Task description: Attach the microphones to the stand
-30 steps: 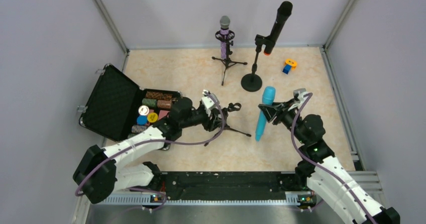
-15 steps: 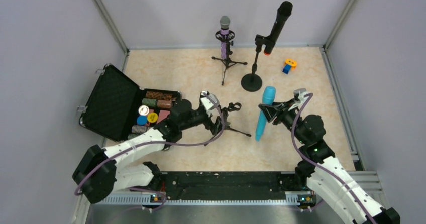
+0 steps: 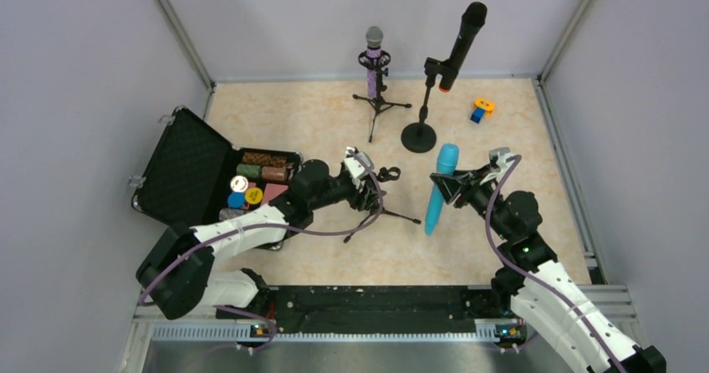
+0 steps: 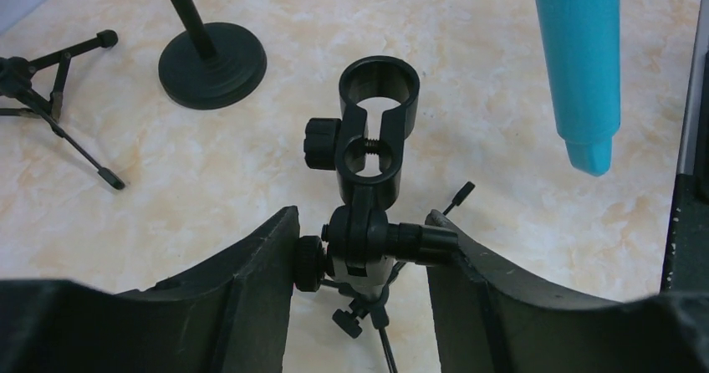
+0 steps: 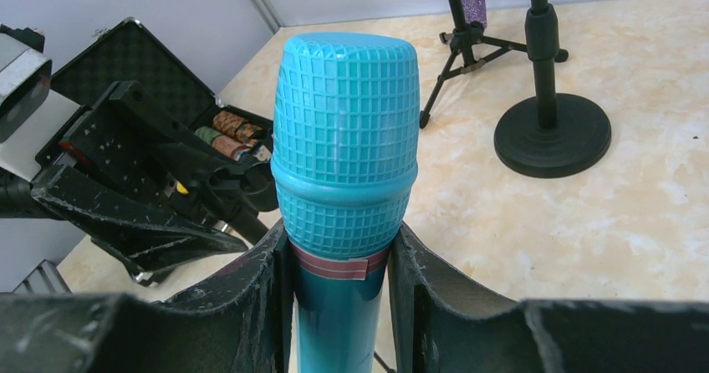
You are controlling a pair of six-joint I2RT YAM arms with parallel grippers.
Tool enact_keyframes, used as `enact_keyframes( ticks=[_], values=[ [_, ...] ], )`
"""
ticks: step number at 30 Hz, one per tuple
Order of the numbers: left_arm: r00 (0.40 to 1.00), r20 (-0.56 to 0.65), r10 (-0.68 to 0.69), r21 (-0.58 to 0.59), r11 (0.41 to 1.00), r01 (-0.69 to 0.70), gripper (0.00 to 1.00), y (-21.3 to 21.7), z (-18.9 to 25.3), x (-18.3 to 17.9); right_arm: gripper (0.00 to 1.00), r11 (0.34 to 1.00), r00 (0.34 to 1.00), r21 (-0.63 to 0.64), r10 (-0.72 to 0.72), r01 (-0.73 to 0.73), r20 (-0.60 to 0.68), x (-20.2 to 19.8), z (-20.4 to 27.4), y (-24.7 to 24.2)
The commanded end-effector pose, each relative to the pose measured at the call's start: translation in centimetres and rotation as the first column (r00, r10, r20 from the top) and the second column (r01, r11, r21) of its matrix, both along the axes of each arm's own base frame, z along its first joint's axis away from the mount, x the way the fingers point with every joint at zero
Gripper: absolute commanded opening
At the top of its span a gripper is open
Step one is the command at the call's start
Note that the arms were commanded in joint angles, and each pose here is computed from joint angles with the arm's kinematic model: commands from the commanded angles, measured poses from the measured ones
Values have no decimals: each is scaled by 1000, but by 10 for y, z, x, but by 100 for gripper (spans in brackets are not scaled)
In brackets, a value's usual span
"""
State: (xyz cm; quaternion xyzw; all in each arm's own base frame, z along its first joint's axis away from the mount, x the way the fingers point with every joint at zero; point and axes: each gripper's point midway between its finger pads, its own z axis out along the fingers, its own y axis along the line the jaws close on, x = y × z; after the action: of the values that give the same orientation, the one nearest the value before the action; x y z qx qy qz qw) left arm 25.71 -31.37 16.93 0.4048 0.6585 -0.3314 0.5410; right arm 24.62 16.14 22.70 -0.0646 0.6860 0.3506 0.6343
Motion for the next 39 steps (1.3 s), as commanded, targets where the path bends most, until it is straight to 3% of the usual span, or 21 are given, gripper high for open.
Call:
enact_keyframes(
  ticks=[1,13,18,20,23,24,29,39],
  values=[
    [993,82,-82,-47,995,86,47,-12,33,-5,0,999,996,44,21,-24,82,-5,32,4],
    [940,120,-319,87,947,310,47,-14,30,-39,0,998,993,42,42,-47,113,-8,42,6],
    [946,120,-301,101,952,290,58,-10,30,-37,0,997,989,43,58,-65,137,-11,51,8],
    [952,126,-279,98,958,268,69,-7,33,-36,0,997,987,40,67,-73,146,-12,54,9],
    [966,148,-213,70,976,205,94,-1,42,-31,0,996,984,37,80,-87,160,-14,58,11],
    [967,165,-192,56,981,185,98,2,46,-31,0,995,983,37,81,-89,166,-14,59,11],
    [973,211,-97,-25,994,104,99,17,64,-32,0,994,976,28,94,-101,195,-16,70,12],
    [985,162,-66,-100,992,83,99,29,69,-47,0,983,932,28,163,-182,324,-21,117,24]
  ],
)
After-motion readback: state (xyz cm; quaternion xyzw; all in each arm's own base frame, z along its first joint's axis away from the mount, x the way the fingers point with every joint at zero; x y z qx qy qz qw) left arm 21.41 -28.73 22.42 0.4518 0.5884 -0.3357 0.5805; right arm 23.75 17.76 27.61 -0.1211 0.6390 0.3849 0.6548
